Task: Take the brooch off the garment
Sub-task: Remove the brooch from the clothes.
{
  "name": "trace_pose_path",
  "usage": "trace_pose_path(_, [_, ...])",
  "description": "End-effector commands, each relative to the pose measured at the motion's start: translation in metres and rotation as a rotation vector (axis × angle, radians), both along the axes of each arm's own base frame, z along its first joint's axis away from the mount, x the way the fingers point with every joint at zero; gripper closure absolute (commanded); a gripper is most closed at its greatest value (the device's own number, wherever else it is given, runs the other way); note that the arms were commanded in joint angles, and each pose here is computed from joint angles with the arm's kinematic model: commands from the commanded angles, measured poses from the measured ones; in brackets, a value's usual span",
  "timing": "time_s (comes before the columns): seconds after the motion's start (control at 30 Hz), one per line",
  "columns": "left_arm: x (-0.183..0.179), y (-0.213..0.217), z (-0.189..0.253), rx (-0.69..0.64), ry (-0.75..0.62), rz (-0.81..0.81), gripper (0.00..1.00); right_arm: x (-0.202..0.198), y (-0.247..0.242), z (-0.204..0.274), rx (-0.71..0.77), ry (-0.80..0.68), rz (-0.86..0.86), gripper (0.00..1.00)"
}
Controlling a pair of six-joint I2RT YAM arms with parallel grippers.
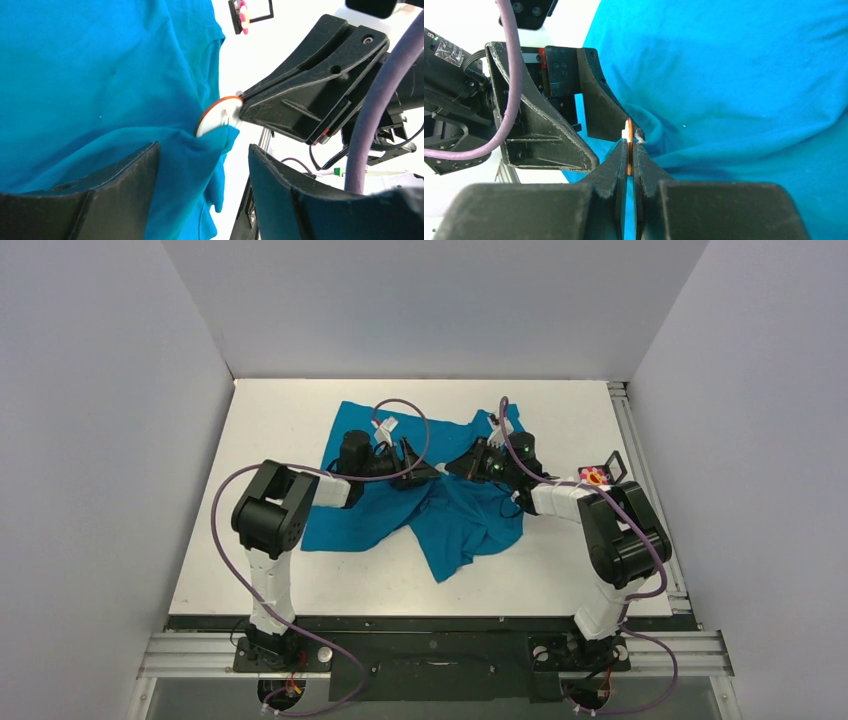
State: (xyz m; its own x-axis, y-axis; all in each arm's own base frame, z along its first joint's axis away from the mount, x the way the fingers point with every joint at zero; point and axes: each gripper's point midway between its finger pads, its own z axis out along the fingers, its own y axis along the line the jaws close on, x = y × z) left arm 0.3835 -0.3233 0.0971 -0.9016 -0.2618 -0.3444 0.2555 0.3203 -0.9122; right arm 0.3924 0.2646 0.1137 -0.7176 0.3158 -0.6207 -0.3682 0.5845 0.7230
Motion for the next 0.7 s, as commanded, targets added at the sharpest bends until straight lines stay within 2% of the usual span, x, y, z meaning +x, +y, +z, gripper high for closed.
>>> trace_pose_path(0.0, [0.003,0.012,0.027,-0.03,-0.116,-0.005,0.36,0.011,-0.004,0.03,-0.055,-0.14,0.025,1.0])
trace_pose_path(0.2, [0.002,0.025,0.021,0.004,-0.116,0.012,0.3,0.005,-0.004,0.011,-0.187,-0.161,0.089,1.0])
trace_pose_path(0.47, [0.003,0.036,0.014,0.035,-0.116,0.021,0.29,0.001,-0.017,-0.008,-0.358,-0.203,0.152,1.0])
trace_pose_path(0.57, [0.003,0.035,0.01,0.051,-0.113,0.018,0.28,0.0,-0.015,-0.006,-0.341,-0.2,0.163,1.0])
trace_pose_path(0.67, [0.003,0.029,0.006,0.09,-0.135,0.001,0.28,0.003,-0.006,0.009,-0.256,-0.201,0.142,1.0])
